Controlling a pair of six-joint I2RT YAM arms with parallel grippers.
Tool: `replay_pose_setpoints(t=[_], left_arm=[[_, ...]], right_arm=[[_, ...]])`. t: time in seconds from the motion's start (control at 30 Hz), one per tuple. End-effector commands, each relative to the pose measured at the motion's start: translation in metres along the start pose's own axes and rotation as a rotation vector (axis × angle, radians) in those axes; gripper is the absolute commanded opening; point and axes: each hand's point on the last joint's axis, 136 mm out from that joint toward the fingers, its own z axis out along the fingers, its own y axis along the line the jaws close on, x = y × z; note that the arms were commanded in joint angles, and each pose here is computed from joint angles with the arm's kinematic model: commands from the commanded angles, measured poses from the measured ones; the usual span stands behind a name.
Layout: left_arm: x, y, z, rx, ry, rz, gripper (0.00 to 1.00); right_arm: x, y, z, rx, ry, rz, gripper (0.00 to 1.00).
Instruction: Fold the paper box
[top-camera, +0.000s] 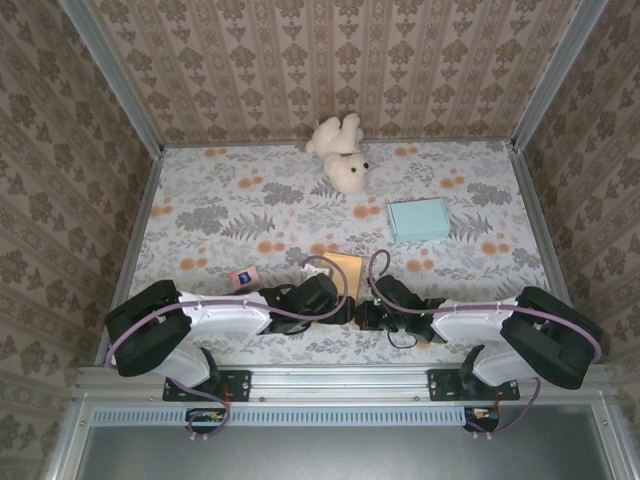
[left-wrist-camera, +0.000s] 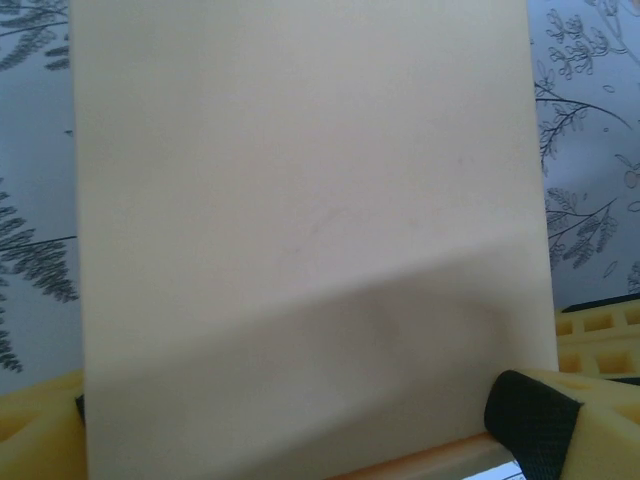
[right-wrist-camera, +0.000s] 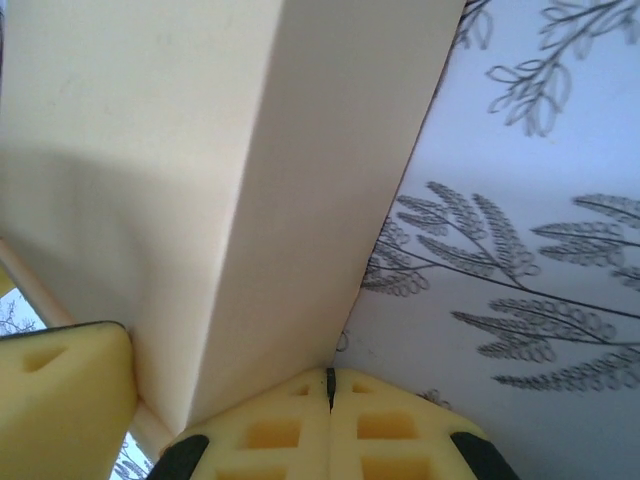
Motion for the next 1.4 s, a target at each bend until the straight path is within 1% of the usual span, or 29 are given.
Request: replay_pose_setpoints(t=[0.0,0.17,0.2,0.27,0.33,0.47,0.63,0.77,0.97,1.2,1.37], left_arm=[[0.015,-0.078,-0.002,0.292,0.064,0.042,0.97],[0.016,-0.079,-0.002,0.305,0.063,0.032,0.97],[0.015,-0.08,-0.003,0.308,0.062,0.031,0.97],[0.015,-0.081,-0.003,0.313,0.06,0.026,0.97],[0.014,-0.081,-0.003,0.315,0.059,0.024,0.97],[0.012,-0.079,-0.004,0.299,0.049,0.016,0.97],[0.009,-0.069,-0.005,0.25,0.036,0.006,0.97],[0.006,-0.068,-0.008,0.251,0.023,-0.001,0.97],[0.007,-0.071,-0.005,0.265,0.031,-0.013,0.97],[0.006,-0.073,-0.006,0.274,0.031,-0.009,0.97],[-0.001,-0.054,-0.011,0.231,0.013,-0.035,0.97]], right_arm=[[-0.032,0.08,-0.028,-0.316,-0.15,-0.082,0.0],[-0.039,0.082,-0.054,-0.339,-0.253,-0.114,0.0],[-0.04,0.08,-0.058,-0.331,-0.267,-0.114,0.0],[-0.041,0.069,-0.061,-0.271,-0.281,-0.107,0.0],[-0.041,0.059,-0.062,-0.213,-0.282,-0.11,0.0],[-0.038,0.045,-0.057,-0.163,-0.278,-0.094,0.0],[-0.031,0.03,-0.045,-0.093,-0.243,-0.078,0.0],[-0.027,0.03,-0.036,-0.106,-0.221,-0.066,0.0],[-0.027,0.051,-0.03,-0.176,-0.208,-0.078,0.0],[-0.023,0.062,-0.021,-0.182,-0.187,-0.098,0.0],[-0.021,0.057,-0.016,-0.16,-0.179,-0.09,0.0]])
